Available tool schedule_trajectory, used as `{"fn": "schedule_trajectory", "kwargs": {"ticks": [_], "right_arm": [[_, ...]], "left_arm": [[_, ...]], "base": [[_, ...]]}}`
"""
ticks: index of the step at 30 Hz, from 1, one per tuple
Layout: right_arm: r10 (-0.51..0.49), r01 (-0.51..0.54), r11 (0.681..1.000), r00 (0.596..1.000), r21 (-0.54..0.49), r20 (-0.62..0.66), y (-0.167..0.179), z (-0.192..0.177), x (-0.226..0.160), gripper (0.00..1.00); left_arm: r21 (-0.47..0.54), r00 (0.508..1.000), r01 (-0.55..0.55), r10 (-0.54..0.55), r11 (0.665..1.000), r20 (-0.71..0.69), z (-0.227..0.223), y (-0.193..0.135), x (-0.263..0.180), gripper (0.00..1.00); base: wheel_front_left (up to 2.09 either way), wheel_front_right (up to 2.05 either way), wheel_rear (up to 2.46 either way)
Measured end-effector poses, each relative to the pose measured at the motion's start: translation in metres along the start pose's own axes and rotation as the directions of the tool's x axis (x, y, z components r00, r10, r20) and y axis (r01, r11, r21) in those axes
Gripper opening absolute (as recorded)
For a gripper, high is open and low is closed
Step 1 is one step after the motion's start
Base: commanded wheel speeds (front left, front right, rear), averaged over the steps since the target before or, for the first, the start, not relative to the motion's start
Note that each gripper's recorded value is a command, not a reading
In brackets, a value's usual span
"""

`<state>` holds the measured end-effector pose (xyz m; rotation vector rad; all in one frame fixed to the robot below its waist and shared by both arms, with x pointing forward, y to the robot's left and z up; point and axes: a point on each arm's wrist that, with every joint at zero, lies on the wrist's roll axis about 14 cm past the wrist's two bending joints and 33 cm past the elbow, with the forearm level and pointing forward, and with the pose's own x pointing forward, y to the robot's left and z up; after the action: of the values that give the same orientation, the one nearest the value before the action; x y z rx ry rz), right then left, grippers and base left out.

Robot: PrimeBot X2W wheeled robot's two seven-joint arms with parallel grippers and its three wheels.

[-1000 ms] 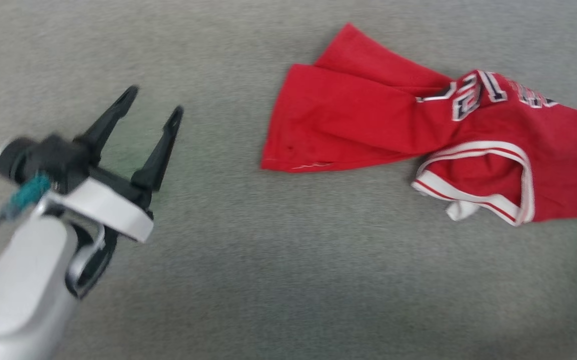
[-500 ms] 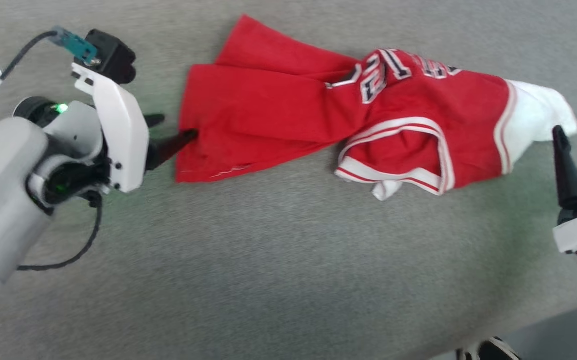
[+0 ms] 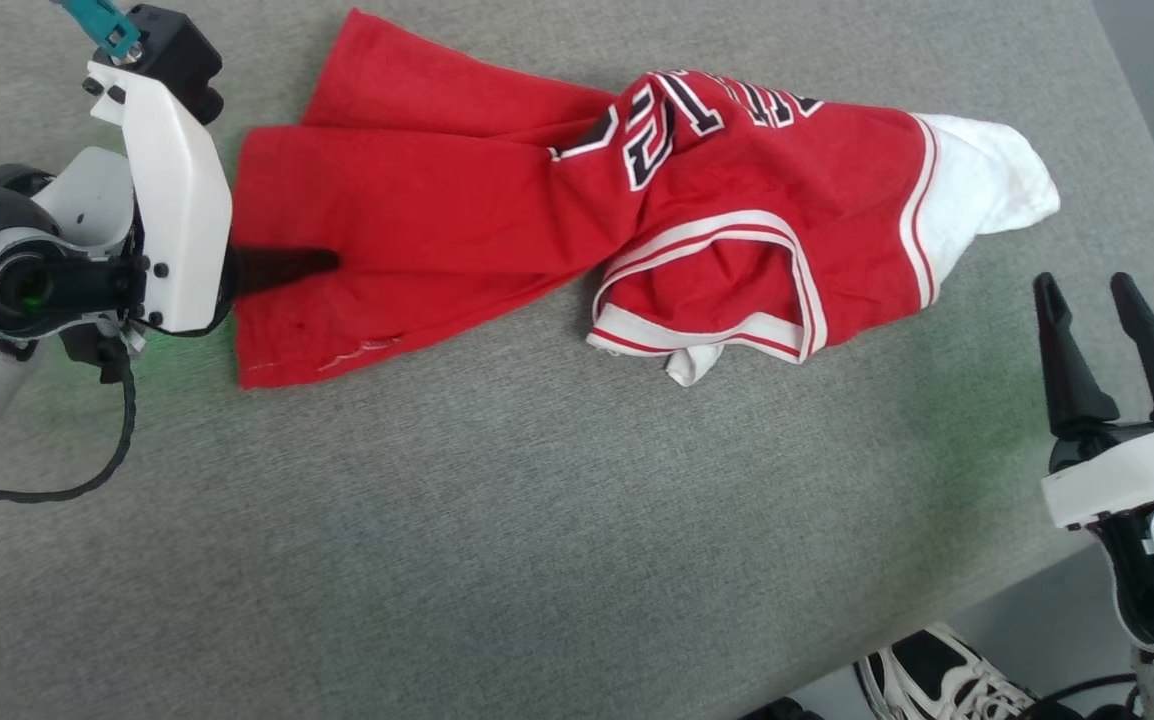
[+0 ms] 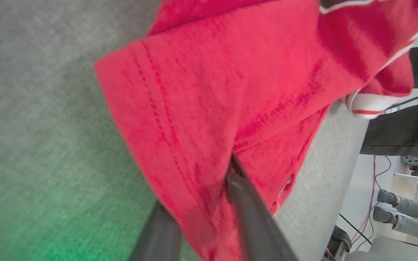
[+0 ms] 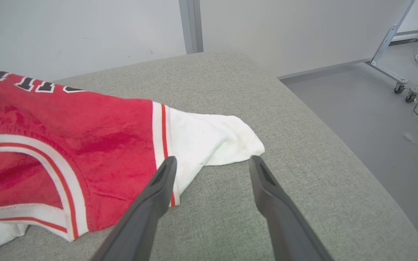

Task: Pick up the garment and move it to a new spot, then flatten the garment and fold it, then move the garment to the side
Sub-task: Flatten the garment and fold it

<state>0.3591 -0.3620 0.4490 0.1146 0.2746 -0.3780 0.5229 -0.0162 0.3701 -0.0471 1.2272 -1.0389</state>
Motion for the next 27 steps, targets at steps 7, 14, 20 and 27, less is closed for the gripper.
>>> {"fn": "schedule_trajectory", "kwargs": {"ticks": [7, 14, 20, 27], "right_arm": [[-0.003, 0.003, 1.000, 1.000, 0.015, -0.003, 0.006, -0.008, -0.002, 1.00], [-0.009, 0.010, 0.999, 1.000, 0.045, -0.017, 0.012, -0.021, -0.004, 1.00], [-0.021, 0.022, 0.998, 0.999, 0.059, -0.024, 0.013, -0.029, -0.006, 1.00], [-0.035, 0.038, 0.997, 0.998, 0.067, -0.046, 0.013, -0.041, -0.009, 1.00]], "left_arm": [[0.124, 0.984, -0.062, 0.039, 0.990, 0.174, 0.053, -0.001, 0.008, 0.00], [0.229, 0.831, -0.205, 0.045, 0.952, 0.554, 0.181, -0.019, -0.031, 0.00], [0.249, 0.688, -0.322, 0.046, 0.913, 0.724, 0.244, -0.030, -0.047, 0.00], [0.239, 0.674, -0.396, 0.104, 0.887, 0.731, 0.250, -0.017, -0.008, 0.59]], "base": [[0.00, 0.00, 0.00], [0.00, 0.00, 0.00], [0.00, 0.00, 0.00], [0.00, 0.00, 0.00]]}}
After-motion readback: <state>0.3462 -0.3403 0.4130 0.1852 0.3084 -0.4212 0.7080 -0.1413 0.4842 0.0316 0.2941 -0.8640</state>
